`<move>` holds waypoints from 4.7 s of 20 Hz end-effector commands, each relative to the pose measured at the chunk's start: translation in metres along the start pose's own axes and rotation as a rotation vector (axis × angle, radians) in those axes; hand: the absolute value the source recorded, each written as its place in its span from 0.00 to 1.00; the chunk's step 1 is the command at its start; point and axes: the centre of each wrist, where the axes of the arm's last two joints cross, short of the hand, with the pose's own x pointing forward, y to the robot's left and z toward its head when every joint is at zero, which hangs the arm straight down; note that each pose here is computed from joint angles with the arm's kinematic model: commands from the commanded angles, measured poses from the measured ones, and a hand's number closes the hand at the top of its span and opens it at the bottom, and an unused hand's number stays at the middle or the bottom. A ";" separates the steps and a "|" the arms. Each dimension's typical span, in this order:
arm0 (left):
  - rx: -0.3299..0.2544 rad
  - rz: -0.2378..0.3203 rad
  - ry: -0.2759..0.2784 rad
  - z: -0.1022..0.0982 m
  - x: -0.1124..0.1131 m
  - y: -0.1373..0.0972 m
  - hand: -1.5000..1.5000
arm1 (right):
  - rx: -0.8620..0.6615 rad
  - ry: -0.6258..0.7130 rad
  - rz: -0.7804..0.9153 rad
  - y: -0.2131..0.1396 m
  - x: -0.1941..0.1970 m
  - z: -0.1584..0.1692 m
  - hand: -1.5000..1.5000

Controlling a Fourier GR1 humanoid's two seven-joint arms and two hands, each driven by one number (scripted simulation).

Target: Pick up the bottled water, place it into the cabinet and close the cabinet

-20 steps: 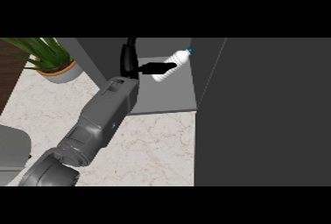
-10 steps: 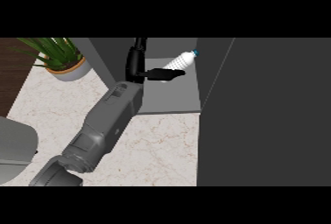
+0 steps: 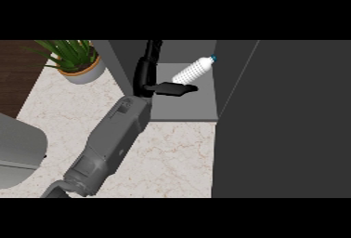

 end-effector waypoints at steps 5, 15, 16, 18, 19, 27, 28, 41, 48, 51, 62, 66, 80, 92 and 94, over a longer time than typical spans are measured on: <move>0.024 0.137 0.046 0.042 0.004 0.016 0.00 | -0.033 0.004 -0.003 0.018 -0.004 -0.002 0.00; 0.023 0.245 0.008 0.102 0.071 0.020 0.00 | 0.014 0.023 0.011 0.015 0.006 0.004 0.00; 0.022 0.243 0.017 0.126 0.069 0.020 0.00 | 0.023 0.026 0.011 0.003 0.015 0.004 0.00; 0.007 0.278 0.045 0.150 0.082 0.023 0.00 | 0.023 0.000 -0.013 0.020 -0.003 0.003 0.00; -0.008 0.287 0.025 0.155 0.101 0.015 0.00 | 0.028 0.011 0.024 0.016 -0.003 -0.003 0.00; -0.001 0.287 0.009 0.224 0.142 0.037 0.00 | 0.289 0.147 0.117 0.018 0.022 0.008 1.00; 0.028 0.311 -0.002 0.223 0.138 0.036 0.00 | 0.347 0.141 0.129 0.017 0.022 0.000 1.00; 0.110 0.261 -0.027 0.283 0.199 0.099 0.00 | 0.573 0.089 0.173 0.073 0.043 -0.007 1.00; 0.079 0.265 -0.025 0.291 0.211 0.125 0.00 | 0.604 0.101 0.185 0.098 0.037 -0.021 1.00; 0.107 0.256 -0.028 0.295 0.200 0.140 0.00 | 0.581 0.116 0.127 0.102 0.035 -0.021 1.00; 0.071 0.272 -0.041 0.314 0.209 0.163 0.00 | 0.553 0.144 0.116 0.109 0.031 -0.084 1.00; 0.085 0.261 -0.038 0.324 0.219 0.191 0.00 | 0.475 0.155 0.082 0.112 0.028 -0.120 1.00; 0.108 0.279 -0.062 0.355 0.233 0.226 0.00 | 0.431 0.176 -0.053 0.076 0.035 -0.251 1.00; 0.119 0.266 -0.078 0.360 0.253 0.220 0.00 | 0.491 0.215 -0.005 0.075 0.021 -0.314 1.00; 0.104 0.273 -0.060 0.363 0.255 0.226 0.00 | 0.504 0.221 0.020 0.065 0.022 -0.321 1.00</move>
